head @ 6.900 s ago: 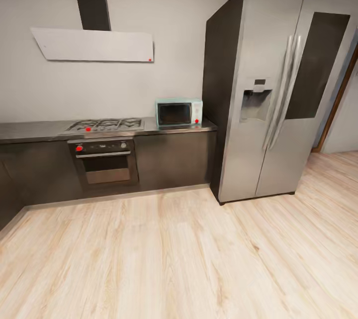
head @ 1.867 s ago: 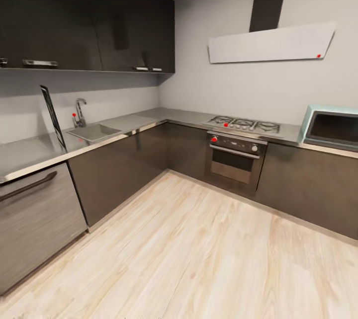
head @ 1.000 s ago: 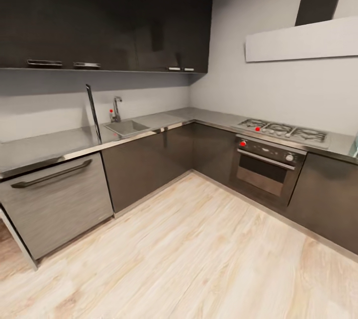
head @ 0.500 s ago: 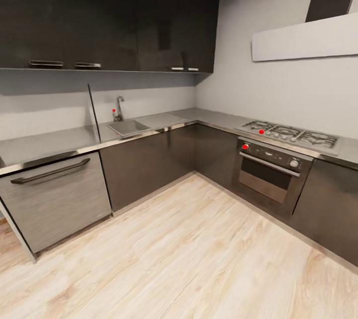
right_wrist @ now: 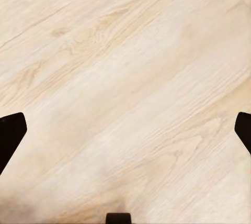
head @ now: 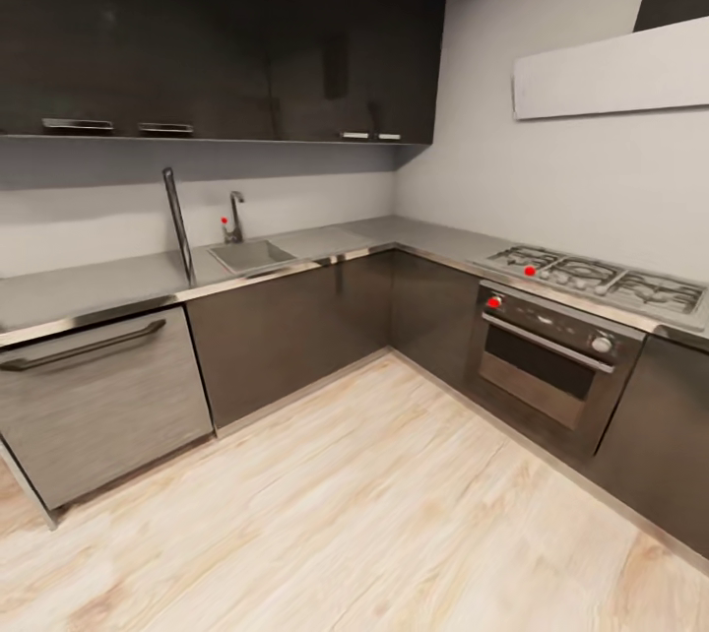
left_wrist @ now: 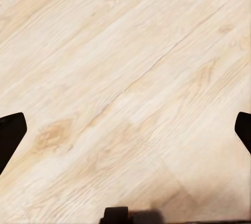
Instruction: Pick up the poster from the kitchen countertop and hang it on one of the wall nails in the kitchen.
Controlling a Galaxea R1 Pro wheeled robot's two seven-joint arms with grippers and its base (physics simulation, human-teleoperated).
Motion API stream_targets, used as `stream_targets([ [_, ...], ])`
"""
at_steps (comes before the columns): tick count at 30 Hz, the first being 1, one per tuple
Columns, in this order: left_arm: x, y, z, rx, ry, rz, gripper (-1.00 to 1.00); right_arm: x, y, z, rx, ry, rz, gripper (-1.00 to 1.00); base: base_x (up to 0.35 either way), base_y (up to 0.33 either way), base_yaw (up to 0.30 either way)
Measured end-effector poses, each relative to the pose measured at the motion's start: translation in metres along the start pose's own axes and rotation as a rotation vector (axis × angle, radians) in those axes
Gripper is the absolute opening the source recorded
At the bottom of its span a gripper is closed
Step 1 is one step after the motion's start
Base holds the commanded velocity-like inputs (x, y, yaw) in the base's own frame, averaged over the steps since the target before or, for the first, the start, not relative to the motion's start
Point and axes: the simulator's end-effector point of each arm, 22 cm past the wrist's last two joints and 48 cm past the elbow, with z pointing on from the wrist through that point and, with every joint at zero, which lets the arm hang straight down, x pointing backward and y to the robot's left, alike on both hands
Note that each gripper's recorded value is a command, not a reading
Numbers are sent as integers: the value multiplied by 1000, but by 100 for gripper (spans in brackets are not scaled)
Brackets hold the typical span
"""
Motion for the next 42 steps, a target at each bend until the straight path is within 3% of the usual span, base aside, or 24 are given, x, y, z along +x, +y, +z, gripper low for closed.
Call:
stream_targets([
  [42, -1, 0, 0, -1, -4, -1, 100, 0, 0, 0, 1, -1, -1, 100, 245, -243, 293],
])
